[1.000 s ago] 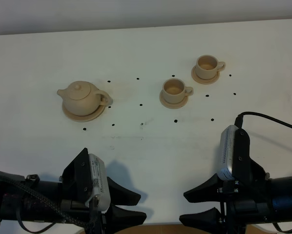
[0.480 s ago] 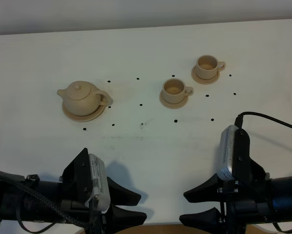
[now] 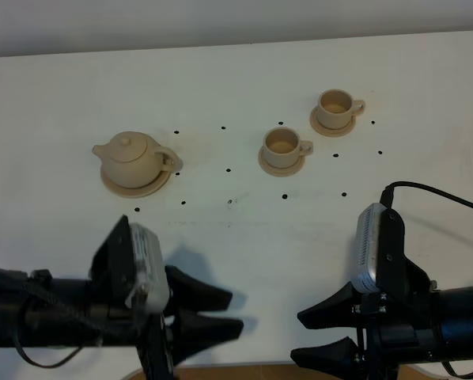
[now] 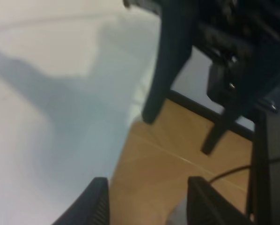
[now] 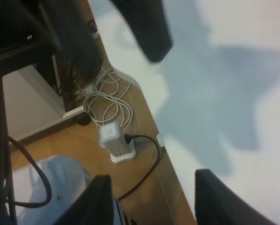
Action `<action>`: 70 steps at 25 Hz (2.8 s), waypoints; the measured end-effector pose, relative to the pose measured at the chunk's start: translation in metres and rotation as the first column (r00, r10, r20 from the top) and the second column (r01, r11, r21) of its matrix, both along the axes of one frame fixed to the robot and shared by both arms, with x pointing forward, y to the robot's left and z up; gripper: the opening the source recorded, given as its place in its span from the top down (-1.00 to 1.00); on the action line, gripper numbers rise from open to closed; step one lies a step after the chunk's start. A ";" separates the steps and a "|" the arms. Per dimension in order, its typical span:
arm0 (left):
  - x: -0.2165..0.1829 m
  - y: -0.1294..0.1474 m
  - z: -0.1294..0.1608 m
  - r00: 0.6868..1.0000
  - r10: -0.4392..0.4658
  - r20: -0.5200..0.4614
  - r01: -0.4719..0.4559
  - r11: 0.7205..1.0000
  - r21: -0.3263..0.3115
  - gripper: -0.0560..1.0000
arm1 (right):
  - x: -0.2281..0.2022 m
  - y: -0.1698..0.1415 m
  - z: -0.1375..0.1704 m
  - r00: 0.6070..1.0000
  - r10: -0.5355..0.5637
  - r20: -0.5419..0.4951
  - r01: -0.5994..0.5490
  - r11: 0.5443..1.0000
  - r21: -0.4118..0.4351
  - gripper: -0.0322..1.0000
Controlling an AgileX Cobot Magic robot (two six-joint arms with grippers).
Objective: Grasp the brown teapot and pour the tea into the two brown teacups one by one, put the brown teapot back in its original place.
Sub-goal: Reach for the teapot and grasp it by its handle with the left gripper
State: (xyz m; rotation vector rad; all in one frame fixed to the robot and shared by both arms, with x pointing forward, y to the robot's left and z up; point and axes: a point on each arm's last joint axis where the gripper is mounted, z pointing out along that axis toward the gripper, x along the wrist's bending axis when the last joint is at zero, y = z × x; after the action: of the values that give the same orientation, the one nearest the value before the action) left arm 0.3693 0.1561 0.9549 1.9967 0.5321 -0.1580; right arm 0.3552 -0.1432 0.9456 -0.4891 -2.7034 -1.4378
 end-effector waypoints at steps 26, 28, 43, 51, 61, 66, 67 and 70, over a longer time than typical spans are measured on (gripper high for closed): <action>0.051 0.036 0.126 0.806 0.591 0.030 -0.538 0.711 0.452 0.12 | 0.048 0.000 0.093 0.905 -0.391 -0.170 0.256 0.816 -0.518 0.16; 0.063 0.030 0.123 0.807 0.590 0.021 -0.528 0.704 0.474 0.12 | 0.041 -0.013 0.099 0.895 -0.423 -0.144 0.268 0.766 -0.584 0.16; 0.156 -0.019 0.083 0.833 0.553 0.009 -0.462 0.686 0.563 0.12 | -0.055 -0.107 0.101 0.874 -0.479 0.087 0.457 0.747 -0.483 0.16; 0.172 -0.027 0.069 0.829 0.559 0.016 -0.472 0.684 0.556 0.13 | -0.085 -0.130 0.098 0.850 -0.487 0.201 0.525 0.812 -0.254 0.16; 0.174 -0.028 0.071 0.826 0.563 0.034 -0.492 0.689 0.532 0.13 | -0.090 -0.136 0.101 0.813 -0.540 0.218 0.579 0.792 -0.194 0.16; 0.175 -0.028 0.071 0.826 0.563 0.036 -0.493 0.690 0.530 0.13 | -0.094 -0.146 0.102 0.649 -0.723 0.237 0.759 0.635 -0.139 0.16; 0.175 -0.028 0.071 0.825 0.563 0.038 -0.496 0.690 0.527 0.13 | -0.096 -0.148 0.102 0.606 -0.758 0.241 0.794 0.595 -0.125 0.16; 0.175 -0.028 0.071 0.828 0.559 0.045 -0.496 0.692 0.524 0.13 | -0.101 -0.151 0.103 0.487 -0.835 0.254 0.872 0.483 -0.086 0.16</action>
State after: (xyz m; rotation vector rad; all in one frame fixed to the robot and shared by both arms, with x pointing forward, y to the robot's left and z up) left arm 0.5447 0.1283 1.0260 2.2568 1.3283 0.2616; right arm 0.2543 -0.2945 1.0488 -2.0986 -2.8368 -1.3157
